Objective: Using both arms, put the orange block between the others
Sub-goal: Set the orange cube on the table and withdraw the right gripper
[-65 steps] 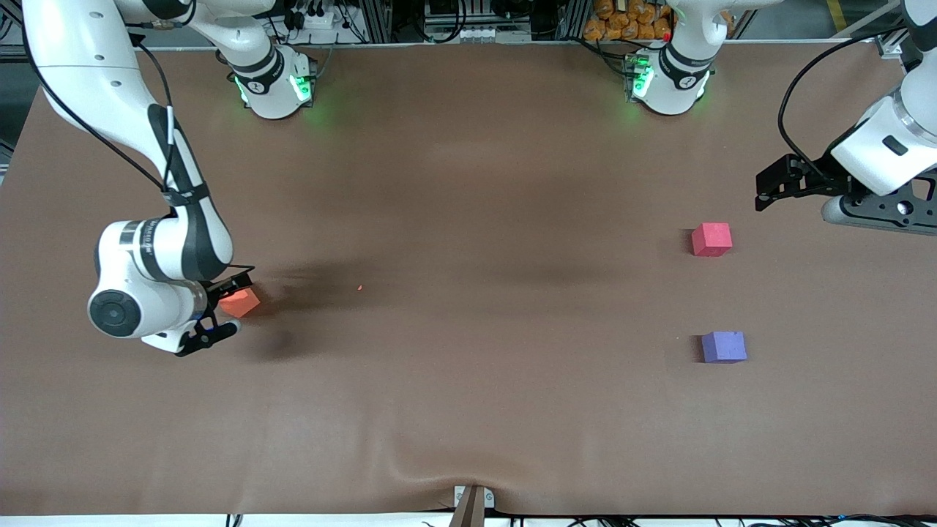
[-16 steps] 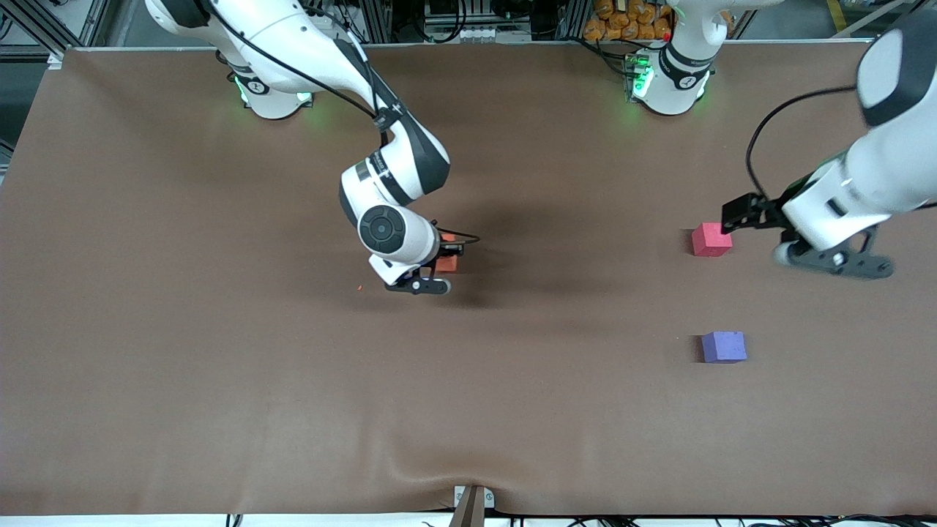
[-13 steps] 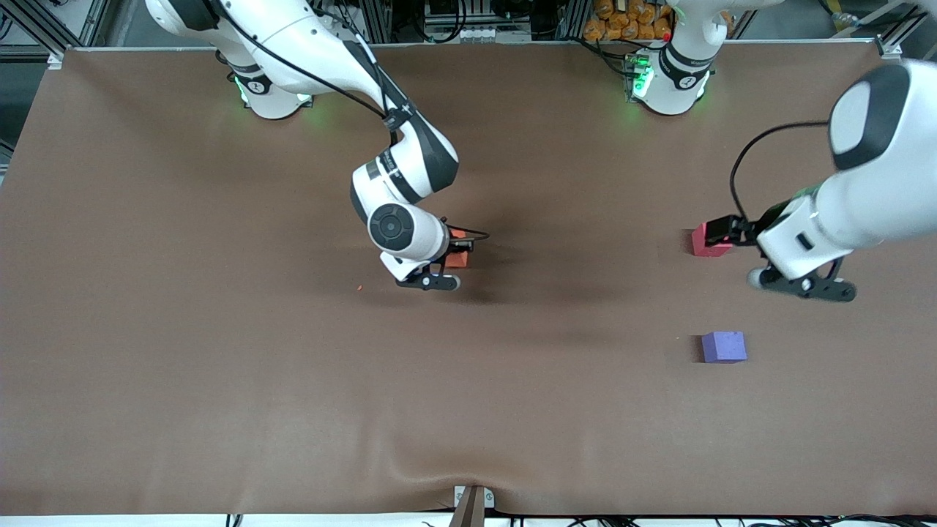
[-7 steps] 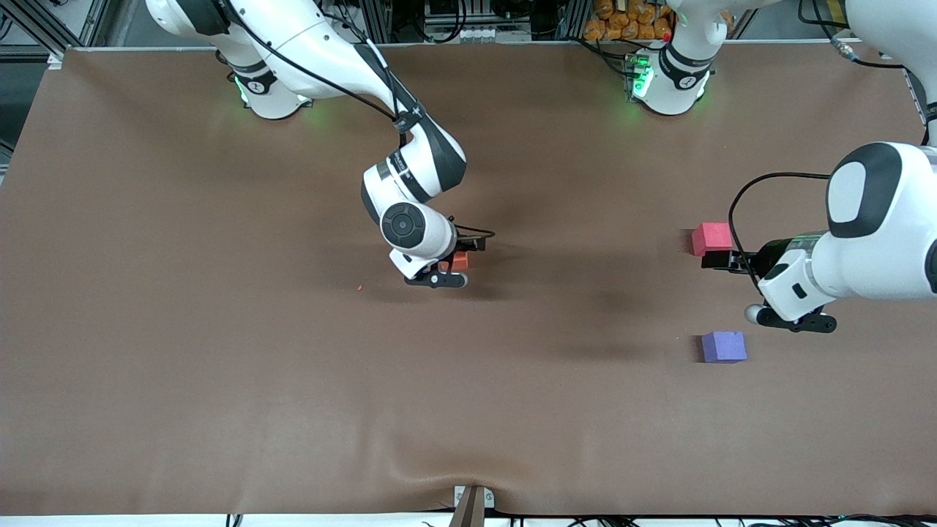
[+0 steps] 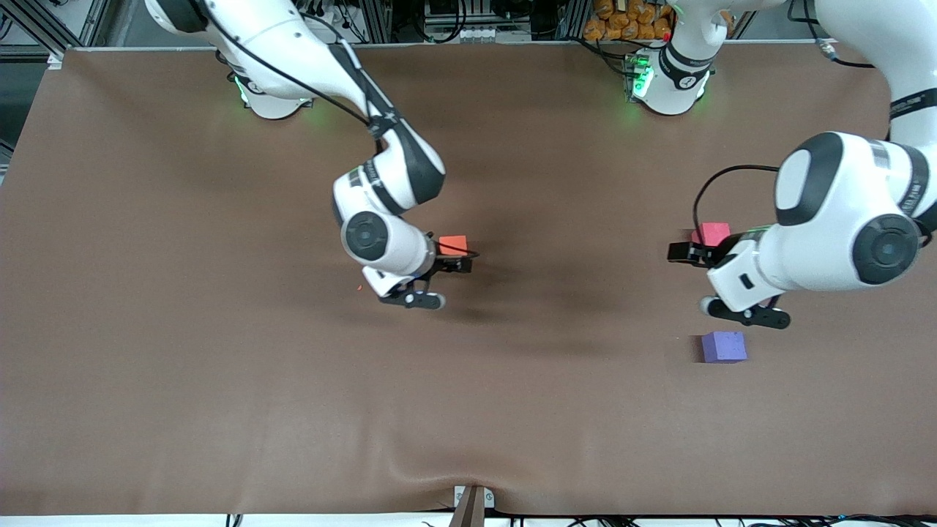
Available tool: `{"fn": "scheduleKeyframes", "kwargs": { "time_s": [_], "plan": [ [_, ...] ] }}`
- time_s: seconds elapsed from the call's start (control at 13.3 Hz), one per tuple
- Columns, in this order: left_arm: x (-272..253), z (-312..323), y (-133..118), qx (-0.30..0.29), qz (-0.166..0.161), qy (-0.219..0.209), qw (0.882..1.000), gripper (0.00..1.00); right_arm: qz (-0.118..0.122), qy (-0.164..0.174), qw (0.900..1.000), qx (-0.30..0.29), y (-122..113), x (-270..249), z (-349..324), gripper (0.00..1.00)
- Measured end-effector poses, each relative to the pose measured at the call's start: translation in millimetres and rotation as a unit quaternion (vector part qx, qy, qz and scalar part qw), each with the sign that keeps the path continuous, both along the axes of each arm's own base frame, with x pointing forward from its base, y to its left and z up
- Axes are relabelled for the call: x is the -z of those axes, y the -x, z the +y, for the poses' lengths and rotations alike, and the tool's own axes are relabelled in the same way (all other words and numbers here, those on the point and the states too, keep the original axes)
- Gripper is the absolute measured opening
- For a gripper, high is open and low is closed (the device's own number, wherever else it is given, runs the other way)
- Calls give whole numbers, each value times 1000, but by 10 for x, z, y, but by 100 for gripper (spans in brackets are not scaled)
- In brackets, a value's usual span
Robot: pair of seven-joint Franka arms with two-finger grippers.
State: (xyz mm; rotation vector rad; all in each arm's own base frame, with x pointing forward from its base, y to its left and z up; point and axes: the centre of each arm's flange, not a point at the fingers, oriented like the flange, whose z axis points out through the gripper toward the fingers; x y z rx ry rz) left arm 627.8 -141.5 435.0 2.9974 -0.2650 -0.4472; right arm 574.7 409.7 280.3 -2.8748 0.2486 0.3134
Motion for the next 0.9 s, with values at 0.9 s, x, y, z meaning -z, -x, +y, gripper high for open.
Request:
{"fn": "scheduleKeyframes", "kwargs": {
  "time_s": [0.9],
  "plan": [
    [244,-764,80,-7,-13,-19,1000,100,40,25,999,19,-211,-2284,-2516,100]
  ]
}}
